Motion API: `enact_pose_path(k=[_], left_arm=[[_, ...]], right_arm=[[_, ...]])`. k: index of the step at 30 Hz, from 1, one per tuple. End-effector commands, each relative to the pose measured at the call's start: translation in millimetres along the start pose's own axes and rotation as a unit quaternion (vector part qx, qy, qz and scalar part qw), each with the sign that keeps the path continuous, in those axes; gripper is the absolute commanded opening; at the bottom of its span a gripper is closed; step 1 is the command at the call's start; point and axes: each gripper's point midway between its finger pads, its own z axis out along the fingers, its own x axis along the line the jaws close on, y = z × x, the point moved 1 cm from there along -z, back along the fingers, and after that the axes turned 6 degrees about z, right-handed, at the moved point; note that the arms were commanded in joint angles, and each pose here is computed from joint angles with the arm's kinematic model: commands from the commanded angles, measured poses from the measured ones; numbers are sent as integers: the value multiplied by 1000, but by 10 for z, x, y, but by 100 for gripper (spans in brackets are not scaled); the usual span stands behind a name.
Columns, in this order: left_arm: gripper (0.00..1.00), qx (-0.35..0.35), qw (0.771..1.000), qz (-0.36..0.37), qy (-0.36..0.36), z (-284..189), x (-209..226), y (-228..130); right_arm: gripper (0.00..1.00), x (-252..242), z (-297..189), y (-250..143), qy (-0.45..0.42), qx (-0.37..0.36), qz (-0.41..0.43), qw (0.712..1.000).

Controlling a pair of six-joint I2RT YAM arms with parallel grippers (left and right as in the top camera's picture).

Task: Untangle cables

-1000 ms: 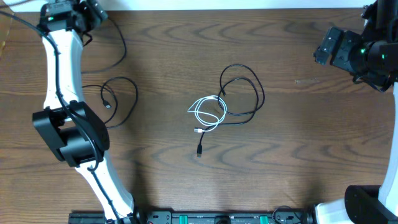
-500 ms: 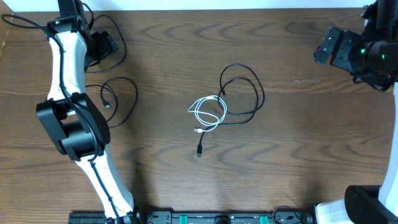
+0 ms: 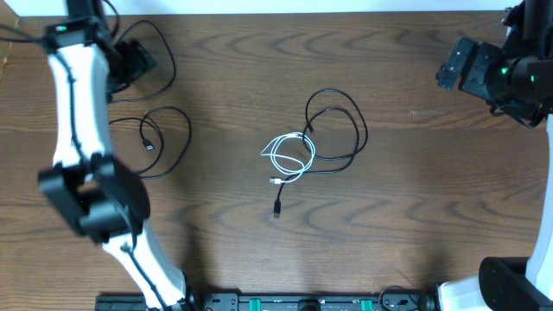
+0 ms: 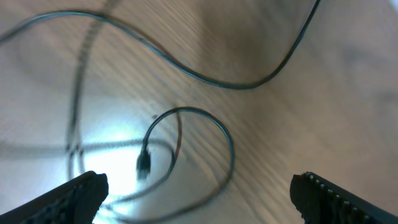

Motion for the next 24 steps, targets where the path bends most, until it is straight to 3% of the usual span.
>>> enact_pose_path(k=[1,5,13,24], left_arm=[[98,-62,989,-131,18,-621,363,136],[98,-36,971,-221,84,-557,809,8],[98,46,906,-392,157,-92,1334,-480],[98,26,931,-359,61,607,1254,-184]], right_arm=[[99,-9,17,7,-3,1,-6,1000],[99,-9,17,7,-3,1,-6,1000],[99,-9,17,7,-3,1,-6,1000],[99,-9,17,7,-3,1,-6,1000]])
